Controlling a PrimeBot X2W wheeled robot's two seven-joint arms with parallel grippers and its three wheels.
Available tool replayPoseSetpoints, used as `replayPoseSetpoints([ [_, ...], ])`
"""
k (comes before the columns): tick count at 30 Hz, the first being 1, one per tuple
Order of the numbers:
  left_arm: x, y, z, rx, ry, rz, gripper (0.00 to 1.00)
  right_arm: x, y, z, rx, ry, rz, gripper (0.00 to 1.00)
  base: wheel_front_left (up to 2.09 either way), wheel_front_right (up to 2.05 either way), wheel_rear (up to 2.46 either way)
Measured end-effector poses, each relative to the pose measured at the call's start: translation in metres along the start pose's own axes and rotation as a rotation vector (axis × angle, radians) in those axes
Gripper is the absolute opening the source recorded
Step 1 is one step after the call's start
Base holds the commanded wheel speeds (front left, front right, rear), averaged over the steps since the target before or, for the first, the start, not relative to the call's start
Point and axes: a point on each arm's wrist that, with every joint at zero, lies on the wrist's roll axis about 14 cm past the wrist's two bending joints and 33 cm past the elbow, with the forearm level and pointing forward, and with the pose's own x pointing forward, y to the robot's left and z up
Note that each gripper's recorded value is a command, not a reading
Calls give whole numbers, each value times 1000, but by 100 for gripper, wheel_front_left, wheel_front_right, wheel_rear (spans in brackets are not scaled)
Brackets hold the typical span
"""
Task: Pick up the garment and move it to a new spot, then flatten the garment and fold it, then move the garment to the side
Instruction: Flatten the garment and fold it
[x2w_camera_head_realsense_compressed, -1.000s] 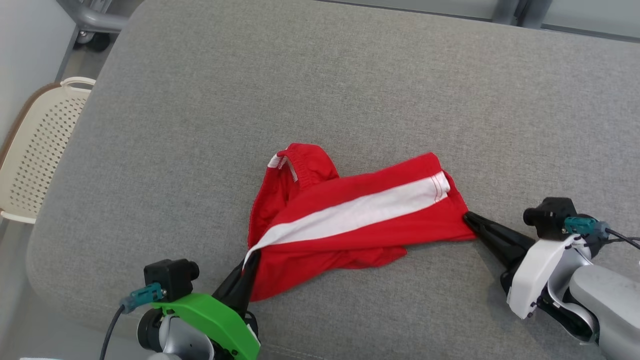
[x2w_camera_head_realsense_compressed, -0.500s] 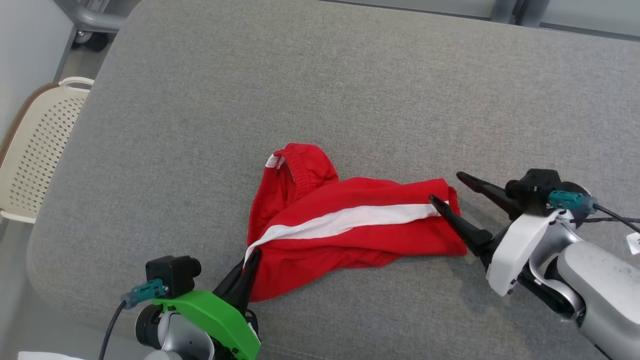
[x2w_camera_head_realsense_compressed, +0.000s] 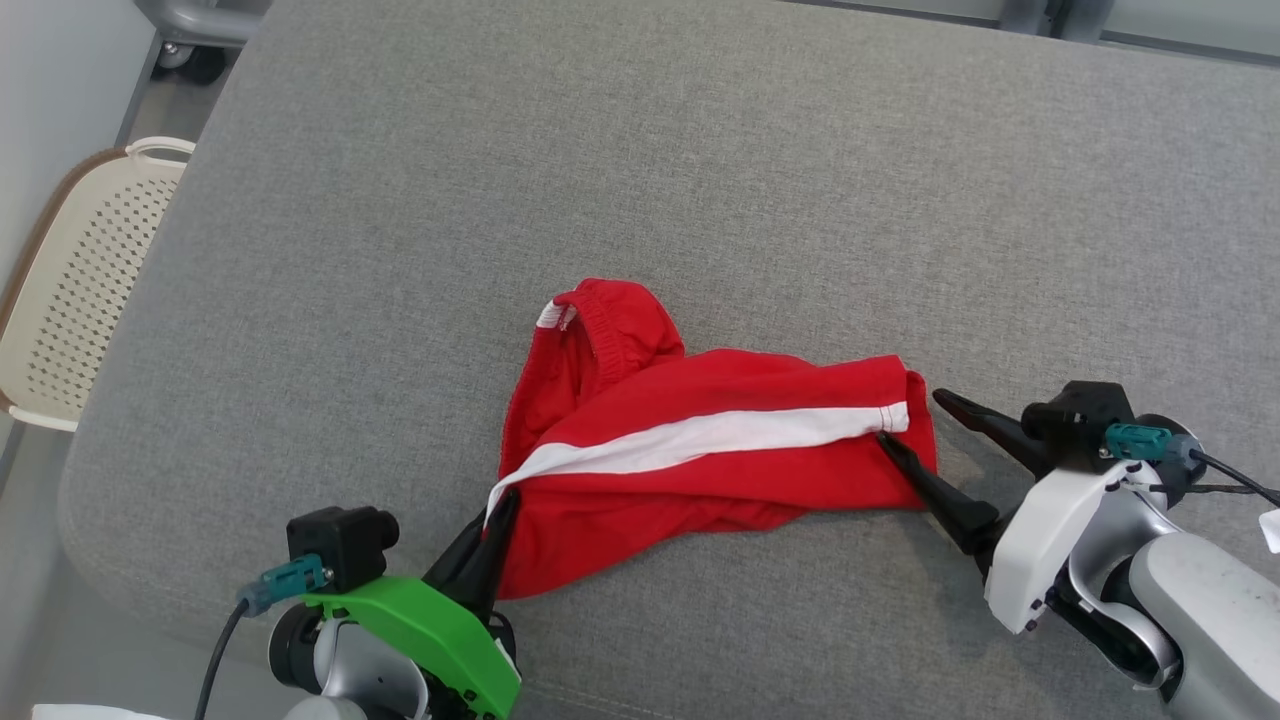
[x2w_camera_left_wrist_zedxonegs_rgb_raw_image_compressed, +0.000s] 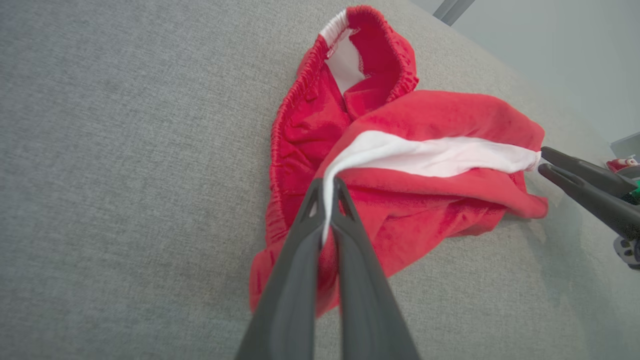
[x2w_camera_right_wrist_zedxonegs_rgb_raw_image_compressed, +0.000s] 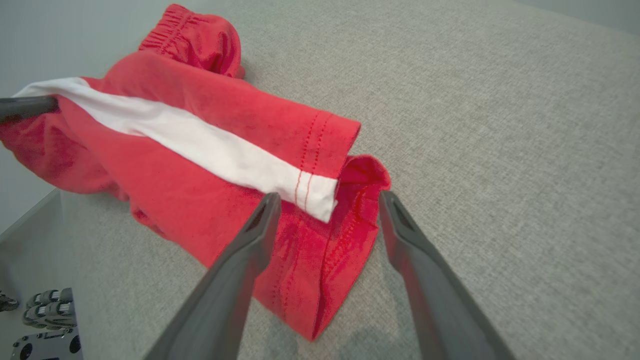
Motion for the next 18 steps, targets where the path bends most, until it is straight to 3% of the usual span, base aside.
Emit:
replayPoseSetpoints([
  [10, 6, -1, 1, 0, 0, -2, 0, 15, 16, -9, 35, 29, 38, 100, 0, 0, 0],
  [18, 7, -2, 1, -6, -7, -3, 0, 25, -2, -10, 35, 47, -1, 100, 0, 0, 0],
])
